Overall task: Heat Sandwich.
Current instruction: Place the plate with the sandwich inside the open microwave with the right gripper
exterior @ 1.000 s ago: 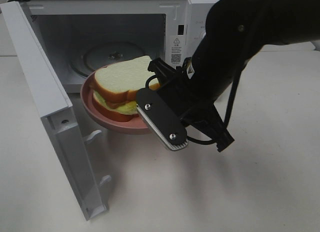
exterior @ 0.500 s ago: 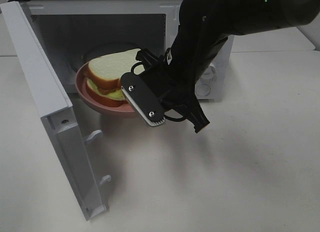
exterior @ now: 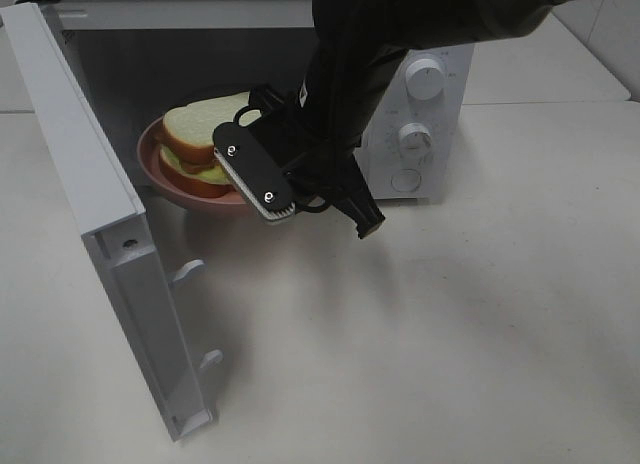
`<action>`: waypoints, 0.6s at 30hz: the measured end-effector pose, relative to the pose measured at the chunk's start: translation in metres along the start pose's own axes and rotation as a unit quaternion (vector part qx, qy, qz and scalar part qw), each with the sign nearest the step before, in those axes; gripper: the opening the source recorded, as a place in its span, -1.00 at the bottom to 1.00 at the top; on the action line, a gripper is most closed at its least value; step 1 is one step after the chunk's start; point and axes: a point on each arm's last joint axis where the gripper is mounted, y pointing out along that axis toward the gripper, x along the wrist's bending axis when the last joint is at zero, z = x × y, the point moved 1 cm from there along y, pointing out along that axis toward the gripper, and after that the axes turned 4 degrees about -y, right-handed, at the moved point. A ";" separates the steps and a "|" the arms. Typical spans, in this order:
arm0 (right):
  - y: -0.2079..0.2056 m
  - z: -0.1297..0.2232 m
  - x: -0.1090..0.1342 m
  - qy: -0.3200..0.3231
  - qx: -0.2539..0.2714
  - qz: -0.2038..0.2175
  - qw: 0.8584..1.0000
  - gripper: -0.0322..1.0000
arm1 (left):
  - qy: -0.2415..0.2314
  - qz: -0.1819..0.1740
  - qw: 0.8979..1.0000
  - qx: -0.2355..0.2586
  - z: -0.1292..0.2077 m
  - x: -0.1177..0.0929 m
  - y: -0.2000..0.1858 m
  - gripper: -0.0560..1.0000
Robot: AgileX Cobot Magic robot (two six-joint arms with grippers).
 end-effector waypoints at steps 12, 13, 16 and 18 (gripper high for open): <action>0.014 0.003 -0.029 0.037 0.003 0.006 0.999 -0.87 | 0.000 0.000 1.000 0.000 0.000 0.000 0.000 0.93; 0.015 0.003 -0.031 0.039 0.006 0.008 0.999 -0.87 | 0.000 0.000 1.000 0.000 0.000 0.000 0.000 0.93; 0.018 0.005 -0.035 0.045 0.012 0.005 0.999 -0.87 | 0.000 0.000 1.000 0.000 0.000 0.000 0.000 0.93; 0.020 0.006 -0.041 0.057 0.016 0.006 0.998 -0.87 | 0.000 0.000 1.000 0.000 0.000 0.000 0.000 0.93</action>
